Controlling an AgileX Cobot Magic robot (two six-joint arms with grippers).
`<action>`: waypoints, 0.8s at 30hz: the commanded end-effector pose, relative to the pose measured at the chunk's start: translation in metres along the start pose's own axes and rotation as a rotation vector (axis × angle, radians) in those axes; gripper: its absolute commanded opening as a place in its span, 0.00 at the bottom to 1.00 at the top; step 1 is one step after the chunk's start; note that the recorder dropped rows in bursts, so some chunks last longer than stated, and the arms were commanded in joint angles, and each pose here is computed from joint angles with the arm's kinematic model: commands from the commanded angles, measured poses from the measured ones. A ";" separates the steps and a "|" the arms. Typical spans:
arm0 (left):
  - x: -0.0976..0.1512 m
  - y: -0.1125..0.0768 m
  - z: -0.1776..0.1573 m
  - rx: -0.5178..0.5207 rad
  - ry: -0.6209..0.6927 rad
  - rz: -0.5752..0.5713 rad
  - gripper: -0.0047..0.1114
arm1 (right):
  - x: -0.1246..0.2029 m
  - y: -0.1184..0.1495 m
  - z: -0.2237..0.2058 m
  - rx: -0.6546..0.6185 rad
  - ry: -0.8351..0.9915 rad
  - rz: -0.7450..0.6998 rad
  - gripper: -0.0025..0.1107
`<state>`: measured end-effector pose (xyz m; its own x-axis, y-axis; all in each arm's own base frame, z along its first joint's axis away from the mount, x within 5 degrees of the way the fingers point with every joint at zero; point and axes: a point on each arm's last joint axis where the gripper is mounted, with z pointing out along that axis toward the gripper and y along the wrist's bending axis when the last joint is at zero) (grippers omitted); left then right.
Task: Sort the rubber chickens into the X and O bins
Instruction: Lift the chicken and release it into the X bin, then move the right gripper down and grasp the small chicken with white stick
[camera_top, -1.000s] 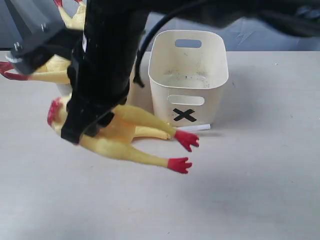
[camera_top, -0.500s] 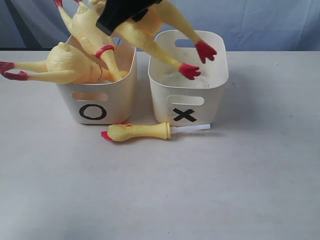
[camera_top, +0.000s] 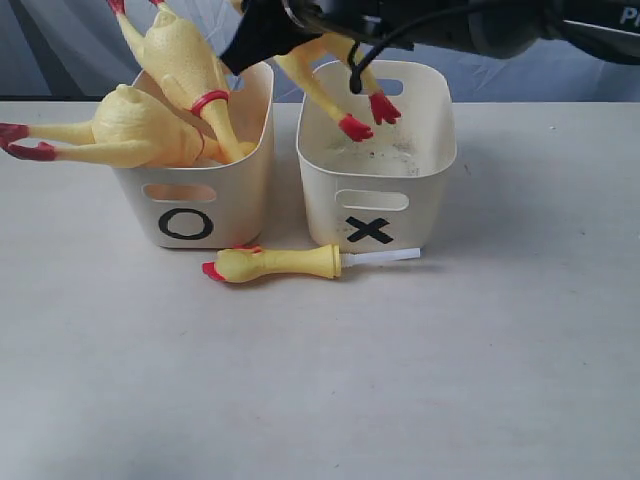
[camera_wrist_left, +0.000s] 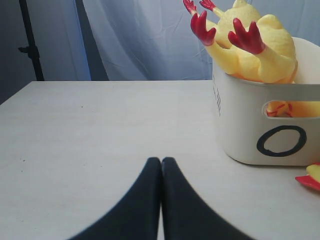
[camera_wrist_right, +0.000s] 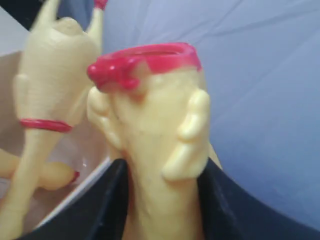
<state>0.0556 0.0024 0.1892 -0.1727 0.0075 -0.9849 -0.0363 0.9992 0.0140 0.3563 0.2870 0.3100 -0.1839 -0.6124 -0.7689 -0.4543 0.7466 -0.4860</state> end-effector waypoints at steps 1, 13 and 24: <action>-0.002 0.000 -0.001 0.003 -0.023 -0.001 0.04 | 0.023 -0.029 0.019 0.045 0.060 0.172 0.06; -0.002 0.000 -0.001 0.003 -0.023 -0.001 0.04 | 0.029 -0.043 0.022 -0.001 0.072 0.336 0.66; -0.002 0.000 -0.001 0.003 -0.023 -0.001 0.04 | 0.015 0.034 -0.033 -0.447 0.199 -0.405 0.51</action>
<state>0.0556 0.0024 0.1892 -0.1727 0.0075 -0.9849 -0.0363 0.9992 0.0140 0.3370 0.2802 0.2927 -0.2462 -0.7855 -0.5677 -0.6972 0.5505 -0.4593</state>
